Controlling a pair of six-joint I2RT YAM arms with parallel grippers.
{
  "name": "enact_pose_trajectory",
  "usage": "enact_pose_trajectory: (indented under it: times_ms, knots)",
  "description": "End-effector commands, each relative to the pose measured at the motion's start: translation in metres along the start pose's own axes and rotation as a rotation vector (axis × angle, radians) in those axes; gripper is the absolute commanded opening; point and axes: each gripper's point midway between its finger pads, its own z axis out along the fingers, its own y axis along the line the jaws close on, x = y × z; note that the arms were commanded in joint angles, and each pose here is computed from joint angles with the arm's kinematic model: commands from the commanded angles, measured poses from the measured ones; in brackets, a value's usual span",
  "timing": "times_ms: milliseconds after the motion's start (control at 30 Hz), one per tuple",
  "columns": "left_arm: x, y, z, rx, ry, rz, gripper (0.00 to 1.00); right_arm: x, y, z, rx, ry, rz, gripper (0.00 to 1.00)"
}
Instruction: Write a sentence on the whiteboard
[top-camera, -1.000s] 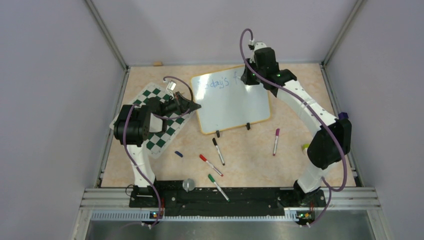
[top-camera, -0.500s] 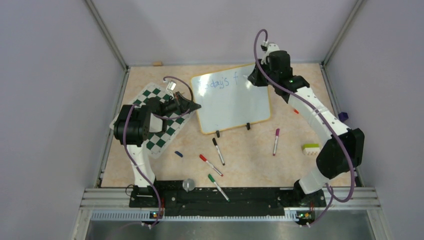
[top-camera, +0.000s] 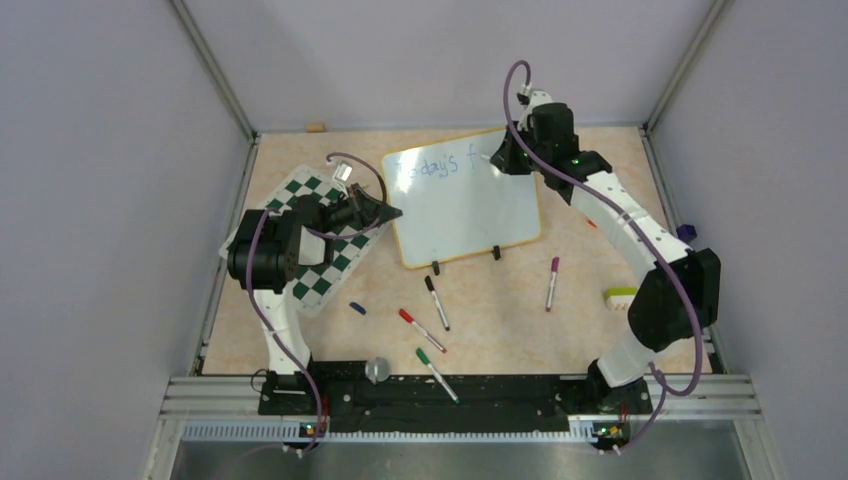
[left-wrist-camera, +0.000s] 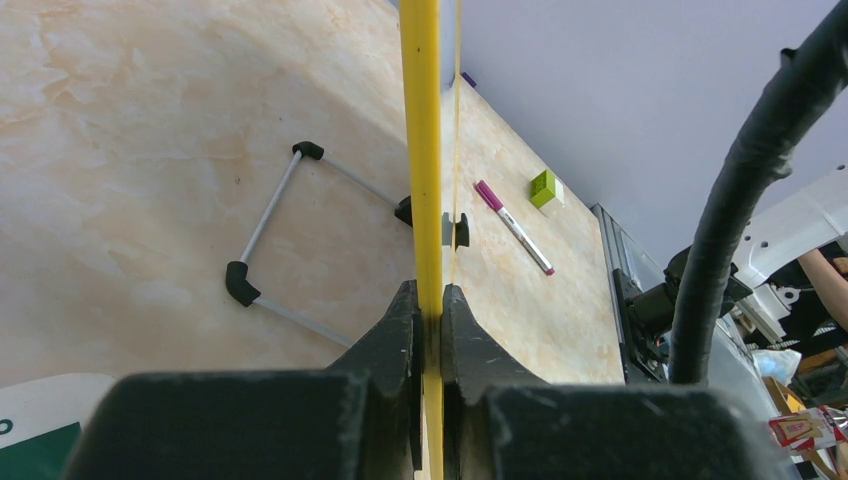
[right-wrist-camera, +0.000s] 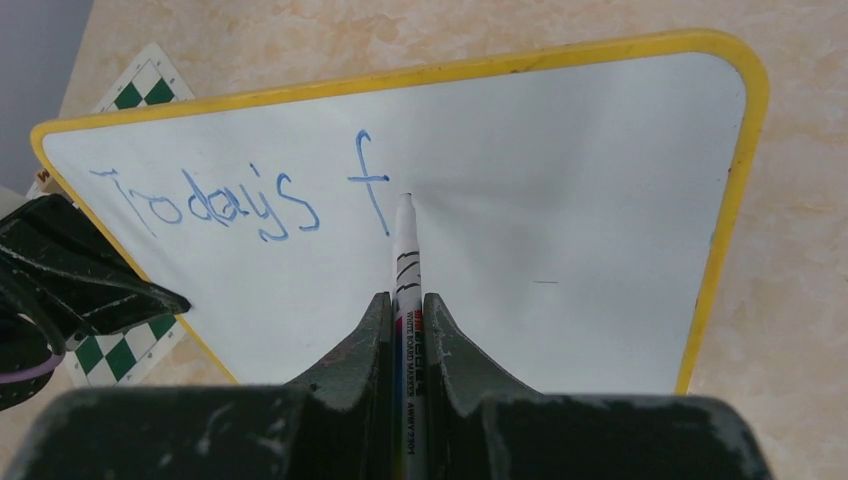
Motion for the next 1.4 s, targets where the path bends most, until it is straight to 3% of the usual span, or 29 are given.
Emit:
enact_pose_trajectory:
  times_ms: [0, 1367]
  knots:
    - [-0.015, -0.009, -0.001, 0.036, -0.037, 0.197, 0.0, -0.028, 0.012, -0.001, -0.04, -0.067, 0.001, 0.0]
    - [-0.015, -0.009, -0.001, 0.03, -0.043, 0.199, 0.0, -0.001, -0.002, 0.009, 0.015, 0.016, 0.005, 0.0]
